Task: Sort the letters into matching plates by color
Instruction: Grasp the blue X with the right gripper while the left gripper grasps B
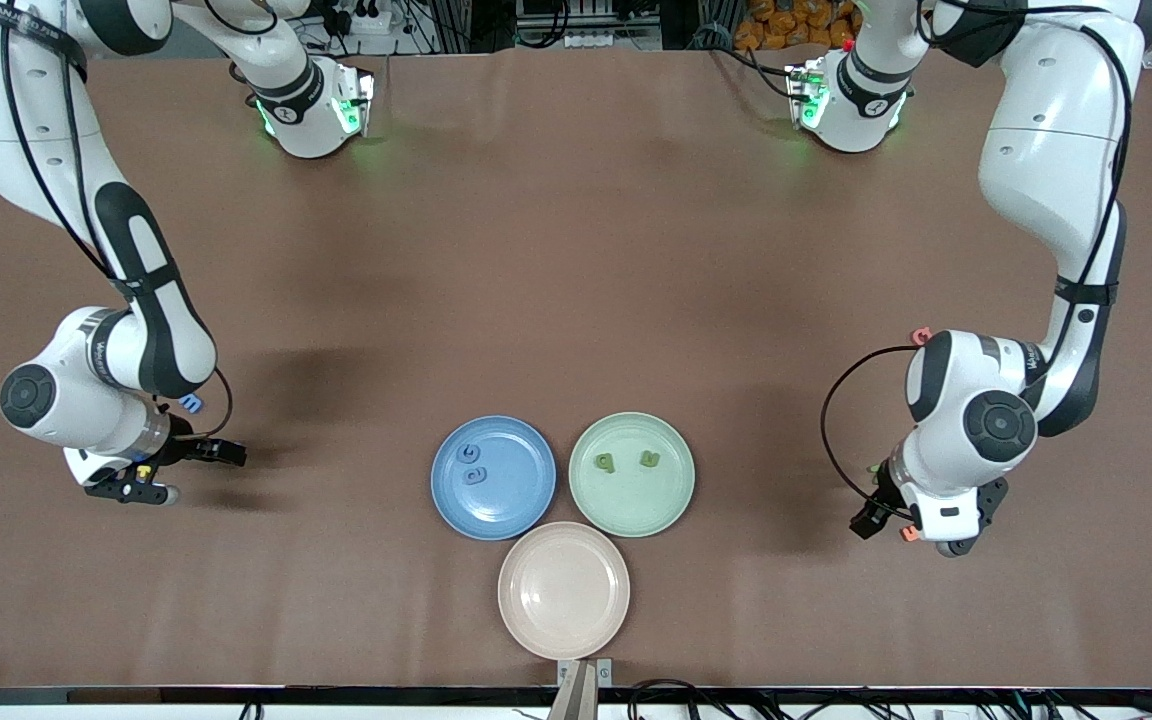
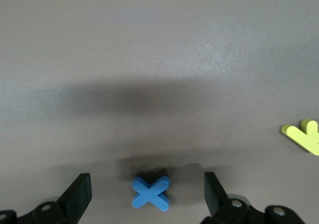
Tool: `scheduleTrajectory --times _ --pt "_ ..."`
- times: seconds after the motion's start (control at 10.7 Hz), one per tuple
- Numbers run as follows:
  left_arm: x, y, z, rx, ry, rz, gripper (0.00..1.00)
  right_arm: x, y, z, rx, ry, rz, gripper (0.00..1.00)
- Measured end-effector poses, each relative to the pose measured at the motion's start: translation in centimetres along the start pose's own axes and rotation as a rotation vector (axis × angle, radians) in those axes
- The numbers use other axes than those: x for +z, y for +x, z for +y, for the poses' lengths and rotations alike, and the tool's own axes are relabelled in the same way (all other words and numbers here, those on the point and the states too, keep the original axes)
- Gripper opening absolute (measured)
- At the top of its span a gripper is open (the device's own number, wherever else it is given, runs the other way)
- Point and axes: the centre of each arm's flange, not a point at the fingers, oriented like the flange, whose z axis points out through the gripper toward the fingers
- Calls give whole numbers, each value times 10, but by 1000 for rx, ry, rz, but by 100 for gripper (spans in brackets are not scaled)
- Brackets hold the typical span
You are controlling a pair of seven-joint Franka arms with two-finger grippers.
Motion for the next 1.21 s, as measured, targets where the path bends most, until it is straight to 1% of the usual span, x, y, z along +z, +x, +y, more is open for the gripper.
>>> scheduleTrajectory --times 0.19,0.37,0.65,0.75,0.84,0.93,1.03,1.12,1.21 --pt "20 16 -18 55 24 -18 100 11 -6 3 5 -4 12 100" --pt "39 26 -32 77 43 -36 100 20 -14 5 8 -7 10 100" --pt "47 26 -35 83 50 -45 100 23 -16 5 9 -9 18 99" --pt "48 26 -35 81 51 -45 100 22 -16 6 9 -9 18 96" --pt "48 27 -35 80 51 -44 100 22 -16 6 9 -9 19 95" --pt "49 27 -35 80 51 -45 100 21 -16 7 10 -10 20 88" --pt "50 27 -35 80 51 -45 100 19 -15 6 10 -10 24 75" --pt "51 27 -36 80 52 -46 100 17 -15 6 9 -9 25 71" --pt "52 27 -35 80 52 -47 100 16 -15 5 9 -9 27 61"
